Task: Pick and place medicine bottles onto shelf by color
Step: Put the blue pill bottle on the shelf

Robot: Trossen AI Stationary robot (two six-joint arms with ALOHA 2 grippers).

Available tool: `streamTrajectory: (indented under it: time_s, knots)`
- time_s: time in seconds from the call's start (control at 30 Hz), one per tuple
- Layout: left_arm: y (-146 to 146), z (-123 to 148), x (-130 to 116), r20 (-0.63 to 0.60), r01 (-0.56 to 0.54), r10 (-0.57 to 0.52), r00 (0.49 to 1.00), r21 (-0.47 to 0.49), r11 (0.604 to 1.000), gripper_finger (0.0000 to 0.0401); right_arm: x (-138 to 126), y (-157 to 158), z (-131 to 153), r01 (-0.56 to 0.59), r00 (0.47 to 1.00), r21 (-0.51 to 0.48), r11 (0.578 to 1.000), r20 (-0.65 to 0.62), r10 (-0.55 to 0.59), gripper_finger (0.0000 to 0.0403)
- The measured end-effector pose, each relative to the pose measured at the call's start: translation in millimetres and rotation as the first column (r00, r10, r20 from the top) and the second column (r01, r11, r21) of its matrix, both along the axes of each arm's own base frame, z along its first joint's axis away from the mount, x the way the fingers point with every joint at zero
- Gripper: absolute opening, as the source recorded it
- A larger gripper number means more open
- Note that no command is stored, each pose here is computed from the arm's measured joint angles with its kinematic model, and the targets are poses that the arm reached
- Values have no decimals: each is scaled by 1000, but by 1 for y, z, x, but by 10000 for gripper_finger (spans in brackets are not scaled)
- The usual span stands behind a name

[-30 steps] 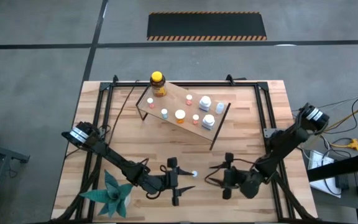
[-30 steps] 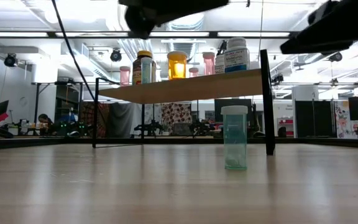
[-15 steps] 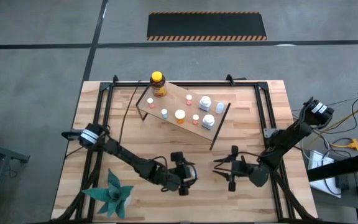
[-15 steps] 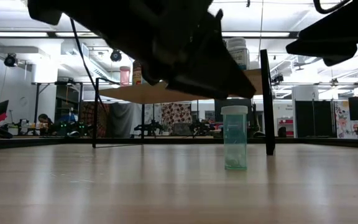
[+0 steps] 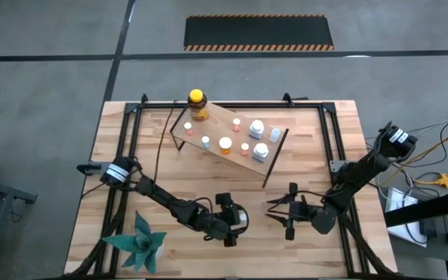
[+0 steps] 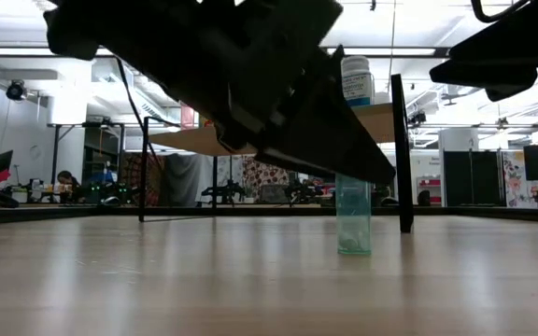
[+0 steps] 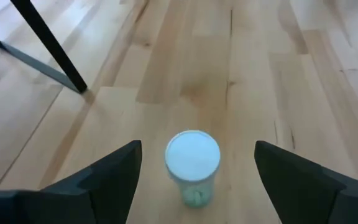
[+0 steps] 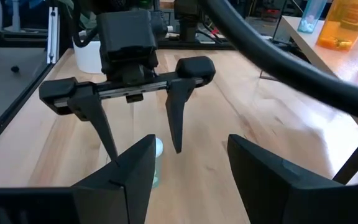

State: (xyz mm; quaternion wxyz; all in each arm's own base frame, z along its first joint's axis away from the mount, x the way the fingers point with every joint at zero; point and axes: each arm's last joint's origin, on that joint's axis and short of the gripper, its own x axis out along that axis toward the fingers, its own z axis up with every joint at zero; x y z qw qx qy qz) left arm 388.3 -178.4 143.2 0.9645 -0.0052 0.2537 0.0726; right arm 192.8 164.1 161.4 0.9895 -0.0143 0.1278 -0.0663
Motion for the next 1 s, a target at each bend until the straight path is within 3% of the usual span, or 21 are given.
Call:
streamTrajectory:
  time_s: [0.2, 0.73, 1.0]
  knots:
    - [0, 0, 1, 1, 2, -2, 1000, 6, 1000, 281, 0, 0, 0, 2, 1000, 8, 1000, 0, -2, 192]
    - [0, 0, 0, -2, -3, 3, 1000, 7, 1000, 129, 0, 0, -1, 4, 1000, 9, 1000, -3, -4, 192]
    - [1, 6, 0, 12, -4, 4, 1000, -2, 1000, 101, 0, 0, -1, 4, 1000, 9, 1000, -4, -4, 192]
